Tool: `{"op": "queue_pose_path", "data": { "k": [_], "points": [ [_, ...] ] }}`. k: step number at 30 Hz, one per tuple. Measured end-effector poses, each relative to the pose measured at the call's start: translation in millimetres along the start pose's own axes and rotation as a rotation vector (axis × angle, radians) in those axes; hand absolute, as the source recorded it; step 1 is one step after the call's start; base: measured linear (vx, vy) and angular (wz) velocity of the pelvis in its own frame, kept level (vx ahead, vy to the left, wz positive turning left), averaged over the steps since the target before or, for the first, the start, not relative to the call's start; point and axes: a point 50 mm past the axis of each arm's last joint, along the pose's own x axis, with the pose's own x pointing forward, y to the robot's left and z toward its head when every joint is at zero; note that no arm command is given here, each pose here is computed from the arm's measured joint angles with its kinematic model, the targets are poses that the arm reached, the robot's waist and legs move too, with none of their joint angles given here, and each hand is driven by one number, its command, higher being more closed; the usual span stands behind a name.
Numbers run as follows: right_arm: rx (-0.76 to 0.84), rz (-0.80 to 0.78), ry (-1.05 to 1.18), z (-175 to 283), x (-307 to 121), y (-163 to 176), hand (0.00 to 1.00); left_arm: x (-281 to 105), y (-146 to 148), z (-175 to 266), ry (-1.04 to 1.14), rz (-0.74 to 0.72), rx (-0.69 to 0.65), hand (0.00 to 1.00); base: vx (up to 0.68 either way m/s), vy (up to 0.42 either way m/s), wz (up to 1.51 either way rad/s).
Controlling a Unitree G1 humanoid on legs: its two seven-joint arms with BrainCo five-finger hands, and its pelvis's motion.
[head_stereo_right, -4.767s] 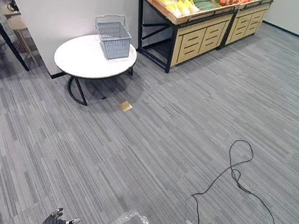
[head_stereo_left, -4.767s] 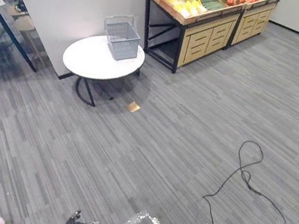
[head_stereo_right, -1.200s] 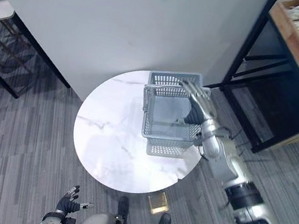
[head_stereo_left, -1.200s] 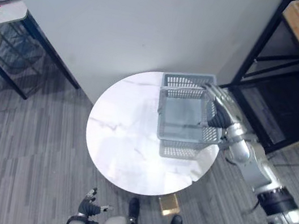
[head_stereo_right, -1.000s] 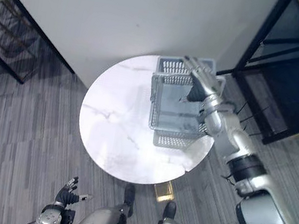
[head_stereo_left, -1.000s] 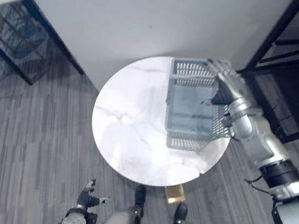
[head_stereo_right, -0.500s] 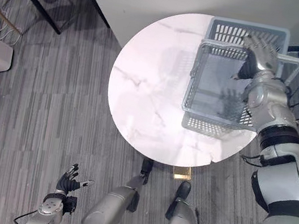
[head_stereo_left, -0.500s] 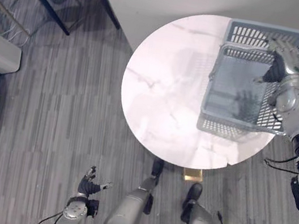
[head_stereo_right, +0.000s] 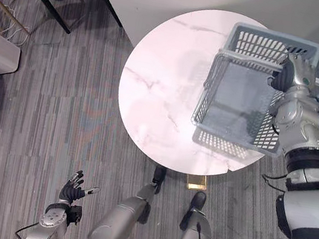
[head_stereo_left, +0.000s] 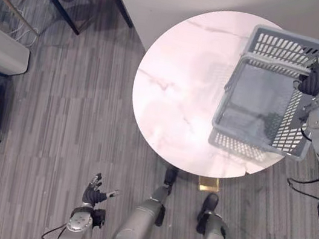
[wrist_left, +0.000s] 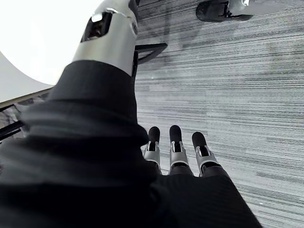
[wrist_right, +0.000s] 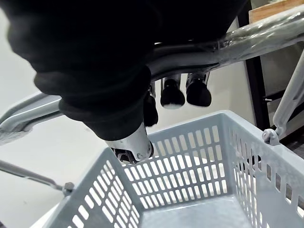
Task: Pick vegetable in the basket
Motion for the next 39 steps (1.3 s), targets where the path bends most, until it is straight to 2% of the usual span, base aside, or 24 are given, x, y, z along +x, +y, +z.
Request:
{"op": "queue_pose_path", "data": {
  "k": [1,7,8,13,16,20,24,28,33,39],
  "points": [
    [0.098,0.002,0.037,-9,-17,11,1.0,-1,2,6,-0.027,0.013,-0.022,0.0,0.05,0.001,-0.27],
    [0.331,0.005,0.146,-31,-75,27,1.0,-6,18,12,-0.06,0.064,-0.07,0.0,0.06,0.019,-0.39],
    [0.456,-0.002,0.241,-45,-112,35,1.0,-18,28,2,-0.032,0.099,-0.087,0.0,0.1,0.038,-0.73],
    [0.499,-0.016,0.344,-62,-142,38,1.0,-19,26,1,-0.023,0.082,-0.081,0.0,0.01,0.024,-0.28],
    [0.619,0.018,0.452,-64,-172,65,1.0,-29,34,-1,-0.029,0.11,-0.085,0.0,0.03,-0.005,-0.44],
    [0.767,0.001,0.429,-39,-176,78,1.0,-26,37,19,-0.111,0.122,-0.098,0.0,-0.06,-0.038,-0.55],
    [0.786,-0.011,0.429,-35,-183,75,1.0,-18,26,45,-0.207,0.096,-0.125,0.0,-0.12,-0.04,-0.24],
    [0.793,-0.042,0.466,-37,-195,73,1.0,-20,20,52,-0.238,0.084,-0.146,0.0,-0.08,-0.151,0.31],
    [0.803,-0.113,0.495,-43,-195,67,1.0,-26,3,38,-0.18,0.053,-0.179,0.0,-0.18,-0.23,0.16],
    [0.879,-0.213,0.573,-52,-197,70,1.0,-28,0,33,-0.156,0.046,-0.184,0.0,-0.32,-0.218,0.39]
  ]
}}
